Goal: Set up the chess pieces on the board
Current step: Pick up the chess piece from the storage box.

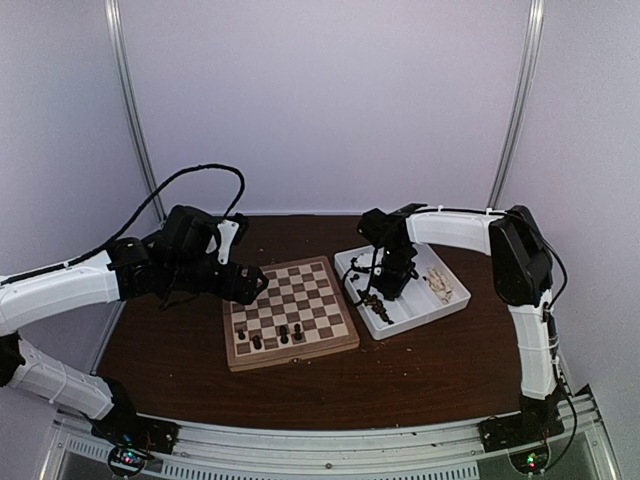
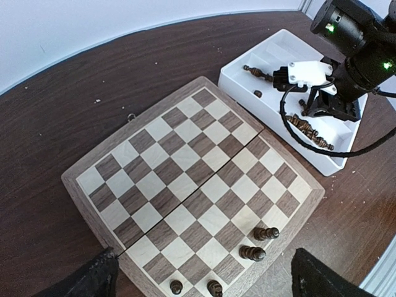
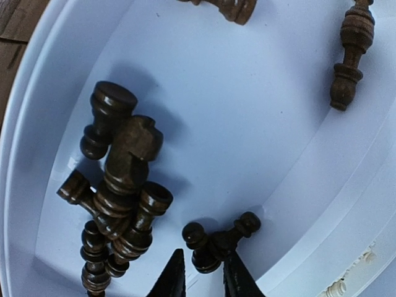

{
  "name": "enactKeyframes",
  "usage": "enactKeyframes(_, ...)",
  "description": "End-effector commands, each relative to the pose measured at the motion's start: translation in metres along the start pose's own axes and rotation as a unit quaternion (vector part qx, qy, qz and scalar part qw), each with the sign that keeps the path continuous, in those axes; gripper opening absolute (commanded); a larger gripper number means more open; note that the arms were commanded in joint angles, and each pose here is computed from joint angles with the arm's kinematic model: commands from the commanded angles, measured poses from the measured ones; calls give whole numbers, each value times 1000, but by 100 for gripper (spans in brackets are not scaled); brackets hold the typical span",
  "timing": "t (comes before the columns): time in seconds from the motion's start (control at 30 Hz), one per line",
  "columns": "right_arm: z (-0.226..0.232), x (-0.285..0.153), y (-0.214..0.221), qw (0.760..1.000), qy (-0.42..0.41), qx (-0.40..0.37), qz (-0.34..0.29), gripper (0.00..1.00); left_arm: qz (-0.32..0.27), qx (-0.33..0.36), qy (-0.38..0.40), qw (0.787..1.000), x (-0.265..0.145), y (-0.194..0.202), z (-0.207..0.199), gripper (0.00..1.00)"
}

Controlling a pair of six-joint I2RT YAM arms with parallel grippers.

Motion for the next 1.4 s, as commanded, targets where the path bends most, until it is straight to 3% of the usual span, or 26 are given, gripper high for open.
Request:
enactKeyframes(0.0,4,4,10,1000,-11,4,19,21,-19,-8,5,1000,-6,-11,-1,97)
enactKeyframes(1.37,17,8,13,1000,-9,25,15,20,-37,-14,29,999,-15,-23,-10,98)
Point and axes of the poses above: each gripper's point midway between its finger pads, its own x axis out along the fingers, its own z axis along the line the jaws close on, y = z × x, the point moved 1 cm from there along -x, back along the fingers, and after that the axes turned 4 degrees about -x, right-handed, at the moved point
